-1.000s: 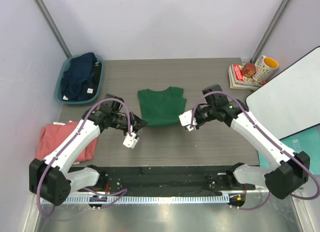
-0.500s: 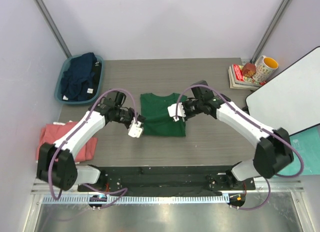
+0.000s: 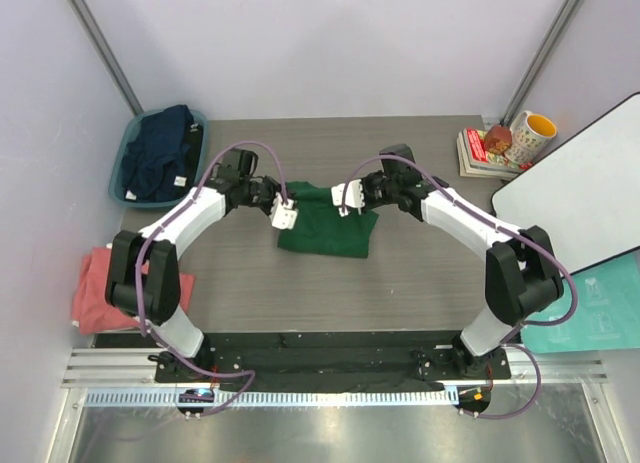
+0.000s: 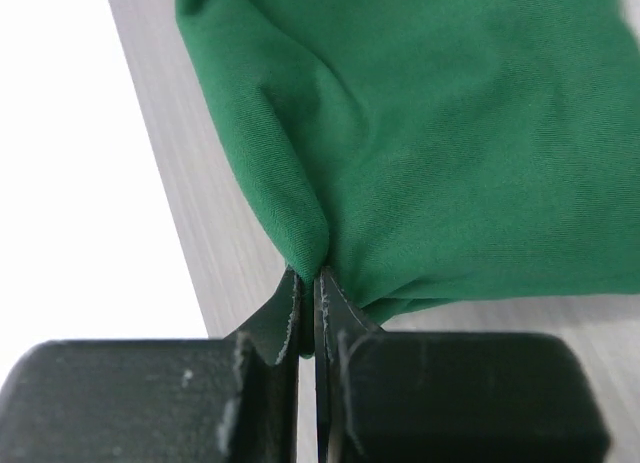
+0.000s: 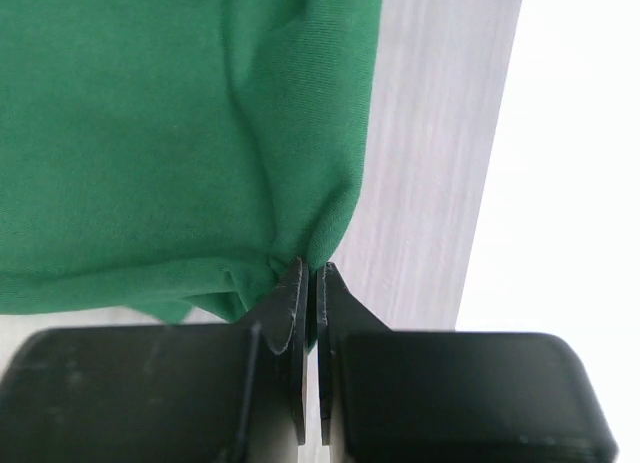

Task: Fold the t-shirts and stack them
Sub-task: Fold the long partially folded tshirt into a neat square

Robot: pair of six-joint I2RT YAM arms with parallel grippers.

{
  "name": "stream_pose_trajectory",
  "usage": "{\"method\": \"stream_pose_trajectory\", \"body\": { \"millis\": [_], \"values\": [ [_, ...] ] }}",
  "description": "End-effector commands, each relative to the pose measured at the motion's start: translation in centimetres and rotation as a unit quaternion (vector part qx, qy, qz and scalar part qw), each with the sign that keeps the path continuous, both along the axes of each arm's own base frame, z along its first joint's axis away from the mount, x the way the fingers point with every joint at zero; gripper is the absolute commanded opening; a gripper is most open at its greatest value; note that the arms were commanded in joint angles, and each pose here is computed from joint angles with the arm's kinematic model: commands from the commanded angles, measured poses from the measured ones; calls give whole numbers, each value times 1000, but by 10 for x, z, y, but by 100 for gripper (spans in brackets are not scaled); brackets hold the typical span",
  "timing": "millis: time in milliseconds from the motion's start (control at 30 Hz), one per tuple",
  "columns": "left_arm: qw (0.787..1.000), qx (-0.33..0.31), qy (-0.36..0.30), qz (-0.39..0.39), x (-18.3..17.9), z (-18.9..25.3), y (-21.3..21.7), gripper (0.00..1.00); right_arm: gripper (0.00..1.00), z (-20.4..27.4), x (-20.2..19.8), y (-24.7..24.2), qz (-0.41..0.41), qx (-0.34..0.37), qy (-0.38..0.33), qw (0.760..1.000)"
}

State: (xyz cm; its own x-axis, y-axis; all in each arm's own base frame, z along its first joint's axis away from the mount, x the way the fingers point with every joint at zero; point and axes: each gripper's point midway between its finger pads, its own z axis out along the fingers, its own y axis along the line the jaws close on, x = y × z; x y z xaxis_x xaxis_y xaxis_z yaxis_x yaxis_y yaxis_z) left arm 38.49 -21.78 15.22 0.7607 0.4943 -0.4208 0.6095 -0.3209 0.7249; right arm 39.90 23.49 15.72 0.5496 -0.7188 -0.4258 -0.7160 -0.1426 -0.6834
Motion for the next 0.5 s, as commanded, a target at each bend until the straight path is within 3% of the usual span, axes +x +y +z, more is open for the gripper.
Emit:
{"method": "stream_pose_trajectory", "body": {
  "millis": [0, 67, 133, 167, 200, 233, 267, 300, 333, 367, 400, 467],
  "values": [
    [999, -17, -42, 6, 31, 12, -6, 0, 1, 29, 43, -1, -29, 19, -81, 996],
    [999, -19, -48, 8, 42, 6, -9, 0, 1, 21, 51, -2, -33, 15, -82, 996],
    [998, -18, -54, 13, 52, 3, -10, 4, 16, 16, 58, -2, -42, 18, -89, 995],
    [999, -17, -43, 20, 57, -6, -10, 9, 36, 10, 60, -3, -50, 20, -88, 995],
    [998, -20, -55, 29, 66, -6, -11, 16, 77, 22, 71, -1, -60, 38, -125, 990],
    [997, -20, -57, 45, 73, -8, -9, 33, 84, 13, 74, -7, -77, 31, -133, 988],
    [997, -18, -51, 63, 80, -17, -6, 44, 87, 9, 78, -8, -83, 31, -140, 986],
    [992, -29, -88, 82, 94, -13, -6, 52, 91, 19, 86, -8, -94, 43, -169, 980],
    [989, -34, -107, 101, 102, -14, -4, 73, 92, 18, 90, -15, -125, 49, -173, 976],
    [981, -34, -134, 136, 114, -12, 5, 82, 93, 16, 96, -18, -145, 54, -182, 971],
    [975, -52, -137, 164, 116, -25, 10, 88, 93, 28, 102, -19, -161, 68, -210, 962],
    [948, -73, -235, 203, 138, 5, 20, 90, 93, 25, 107, -30, -198, 57, -231, 951]
  ]
}}
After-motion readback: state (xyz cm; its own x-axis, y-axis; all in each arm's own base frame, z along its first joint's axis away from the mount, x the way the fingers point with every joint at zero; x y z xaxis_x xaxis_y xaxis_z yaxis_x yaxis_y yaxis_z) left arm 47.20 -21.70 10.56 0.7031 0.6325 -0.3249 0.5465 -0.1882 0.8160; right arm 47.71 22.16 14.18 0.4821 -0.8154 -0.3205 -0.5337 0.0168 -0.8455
